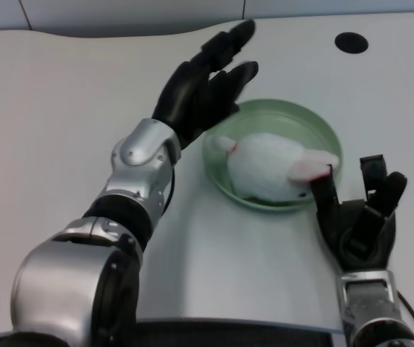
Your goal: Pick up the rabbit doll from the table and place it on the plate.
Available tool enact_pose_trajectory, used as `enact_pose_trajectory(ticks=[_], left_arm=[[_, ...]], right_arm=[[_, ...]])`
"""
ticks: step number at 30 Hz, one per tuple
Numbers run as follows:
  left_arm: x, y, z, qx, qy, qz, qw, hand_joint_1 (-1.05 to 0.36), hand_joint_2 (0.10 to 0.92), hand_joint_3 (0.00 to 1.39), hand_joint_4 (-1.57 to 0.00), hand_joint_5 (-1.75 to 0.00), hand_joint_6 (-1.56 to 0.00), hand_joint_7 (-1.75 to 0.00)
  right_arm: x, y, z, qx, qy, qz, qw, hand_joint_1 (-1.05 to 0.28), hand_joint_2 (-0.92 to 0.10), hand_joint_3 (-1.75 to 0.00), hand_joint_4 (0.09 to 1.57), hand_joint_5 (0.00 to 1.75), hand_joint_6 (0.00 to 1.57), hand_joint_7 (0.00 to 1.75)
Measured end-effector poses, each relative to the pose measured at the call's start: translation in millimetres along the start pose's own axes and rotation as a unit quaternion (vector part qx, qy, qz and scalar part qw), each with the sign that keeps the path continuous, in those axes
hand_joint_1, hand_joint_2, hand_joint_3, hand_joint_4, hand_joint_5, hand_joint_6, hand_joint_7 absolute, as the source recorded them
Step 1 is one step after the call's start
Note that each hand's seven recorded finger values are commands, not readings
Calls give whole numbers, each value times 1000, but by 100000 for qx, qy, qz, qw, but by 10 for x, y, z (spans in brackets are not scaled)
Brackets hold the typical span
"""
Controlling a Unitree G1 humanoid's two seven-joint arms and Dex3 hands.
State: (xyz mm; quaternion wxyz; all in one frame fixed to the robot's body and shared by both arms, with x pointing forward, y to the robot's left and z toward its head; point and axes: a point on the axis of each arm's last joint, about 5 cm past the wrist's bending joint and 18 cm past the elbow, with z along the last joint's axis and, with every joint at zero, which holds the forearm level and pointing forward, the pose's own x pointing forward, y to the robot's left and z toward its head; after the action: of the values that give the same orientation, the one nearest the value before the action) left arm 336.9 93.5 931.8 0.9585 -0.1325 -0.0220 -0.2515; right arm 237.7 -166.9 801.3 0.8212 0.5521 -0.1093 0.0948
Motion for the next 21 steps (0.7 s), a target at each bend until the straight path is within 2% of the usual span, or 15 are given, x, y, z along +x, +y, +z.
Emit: enact_pose_trajectory(ticks=[4, 6, 13, 19, 21], left_arm=[[-62, 102, -33, -9540, -2051, 365, 99522, -987, 921, 647, -21, -122, -40, 0], [-94, 152, -44, -13035, -3435, 193, 99087, -988, 921, 687, -9, -114, -21, 0], [-305, 313, -223, -22705, -5267, -262, 97245, -987, 921, 687, -1, -51, -2, 0], [-601, 407, -516, -30217, -6287, -111, 95118, -978, 921, 689, 1, 0, 1, 1], [-690, 433, -587, -32958, -7528, 862, 94108, -982, 921, 694, 1, 1, 1, 1]], right_arm=[[8, -2, 7, 172, 702, -636, 99995, -561, -921, -168, 795, 1746, 603, 1746], [13, -2, 5, 473, 949, -850, 99991, -559, -921, -162, 795, 1746, 603, 1743], [25, 1, 0, 1185, 1362, -1050, 99978, -569, -921, -114, 789, 1746, 608, 1733], [29, 0, 6, 1192, 1764, -1257, 99969, -567, -921, -98, 783, 1746, 597, 1746], [28, 1, 2, 1245, 1795, -1253, 99968, -558, -921, -102, 788, 1746, 604, 1746]])
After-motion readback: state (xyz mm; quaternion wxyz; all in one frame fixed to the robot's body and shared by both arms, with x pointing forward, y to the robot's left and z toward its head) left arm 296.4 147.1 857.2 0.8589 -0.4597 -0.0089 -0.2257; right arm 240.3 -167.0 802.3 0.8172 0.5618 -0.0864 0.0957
